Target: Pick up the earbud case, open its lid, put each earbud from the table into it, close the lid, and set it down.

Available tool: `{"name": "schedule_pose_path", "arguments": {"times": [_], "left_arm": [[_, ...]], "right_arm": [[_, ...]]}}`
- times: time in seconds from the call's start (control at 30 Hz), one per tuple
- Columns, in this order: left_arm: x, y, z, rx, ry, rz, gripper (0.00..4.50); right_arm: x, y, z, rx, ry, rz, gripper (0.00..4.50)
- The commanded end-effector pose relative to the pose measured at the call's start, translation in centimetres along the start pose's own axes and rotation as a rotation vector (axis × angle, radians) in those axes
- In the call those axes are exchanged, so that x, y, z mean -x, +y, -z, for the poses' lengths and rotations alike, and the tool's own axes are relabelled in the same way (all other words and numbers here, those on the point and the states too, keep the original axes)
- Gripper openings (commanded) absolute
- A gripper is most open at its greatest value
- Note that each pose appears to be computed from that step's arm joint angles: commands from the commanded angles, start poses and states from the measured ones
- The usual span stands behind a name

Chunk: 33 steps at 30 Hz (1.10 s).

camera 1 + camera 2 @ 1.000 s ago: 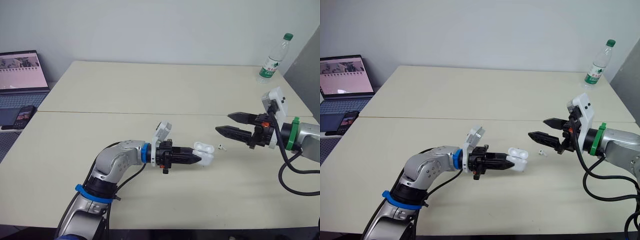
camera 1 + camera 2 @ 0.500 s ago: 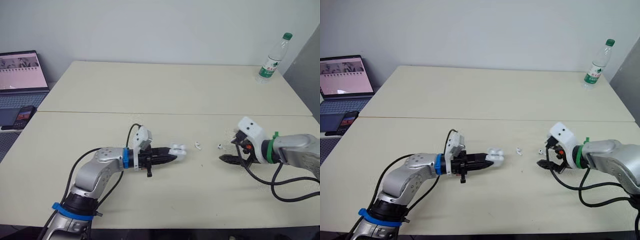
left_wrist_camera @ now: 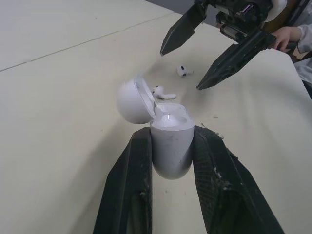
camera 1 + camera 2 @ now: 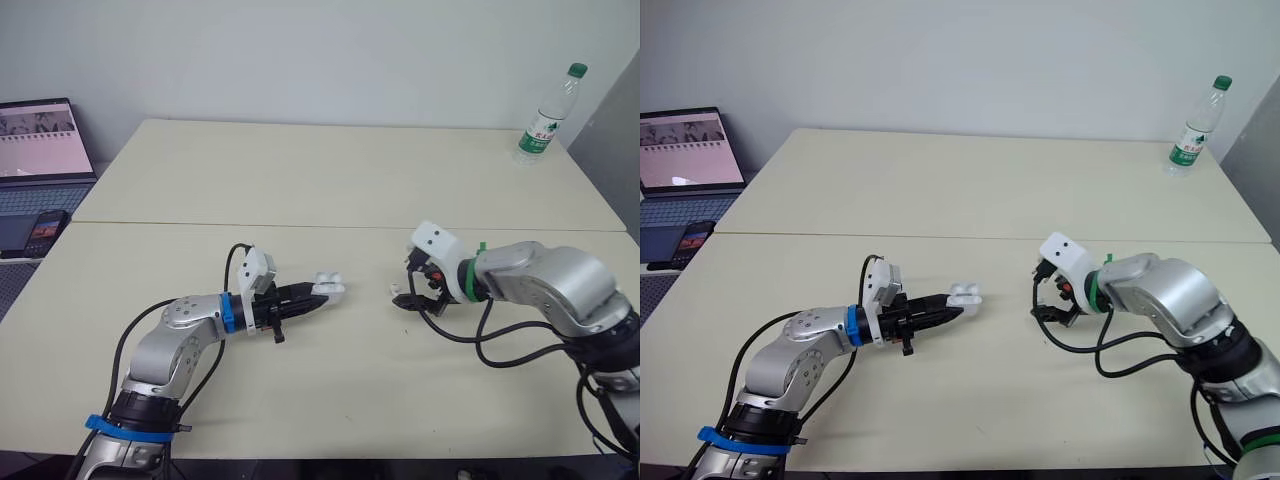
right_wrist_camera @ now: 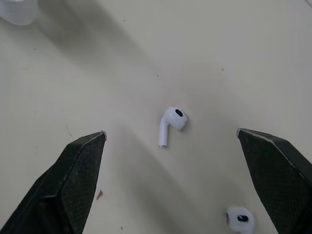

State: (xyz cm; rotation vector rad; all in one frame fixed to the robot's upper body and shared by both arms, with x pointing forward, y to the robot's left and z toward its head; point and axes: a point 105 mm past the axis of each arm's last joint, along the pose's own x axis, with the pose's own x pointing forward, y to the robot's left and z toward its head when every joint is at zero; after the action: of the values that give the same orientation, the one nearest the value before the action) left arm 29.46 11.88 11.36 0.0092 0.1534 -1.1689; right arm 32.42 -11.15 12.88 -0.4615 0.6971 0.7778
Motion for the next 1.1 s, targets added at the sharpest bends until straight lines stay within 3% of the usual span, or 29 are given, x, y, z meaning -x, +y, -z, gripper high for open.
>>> {"name": "schedule_pose_path", "arguments": {"times": [0.03, 0.27, 0.33, 0.4, 0.7, 0.97, 1.1], "left_arm": [[0.4, 0.0, -1.4, -0.048, -0.046, 0.002, 0.78], [0.5, -0.1, -1.1, -0.031, -0.043, 0.012, 0.78], [0.5, 0.0, -1.1, -0.033, -0.043, 0.009, 0.78], [0.5, 0.0, -1.1, -0.033, -0.045, 0.010, 0.78], [0.3, -0.1, -0.9, -0.032, -0.042, 0.019, 0.78], [-0.2, -0.4, -0.8, -0.030, -0.048, 0.035, 0.78], [-0.5, -0.9, -1.0, -0.038, -0.052, 0.061, 0.78]], "right_arm": [[-0.3, -1.2, -0.4, -0.020, 0.006, 0.068, 4.50], [-1.6, -0.6, -0.4, -0.031, 0.005, 0.083, 4.50], [-1.9, -0.1, -0.5, -0.023, 0.000, 0.078, 4.16], [-2.1, 0.2, -0.5, -0.004, 0.001, 0.082, 3.62], [-1.7, 1.0, 0.1, 0.060, 0.030, 0.065, 0.45], [0.7, 1.5, -2.0, 0.189, -0.084, 0.021, 0.44], [5.0, 3.0, 0.8, 0.401, -0.108, -0.173, 0.44]]}}
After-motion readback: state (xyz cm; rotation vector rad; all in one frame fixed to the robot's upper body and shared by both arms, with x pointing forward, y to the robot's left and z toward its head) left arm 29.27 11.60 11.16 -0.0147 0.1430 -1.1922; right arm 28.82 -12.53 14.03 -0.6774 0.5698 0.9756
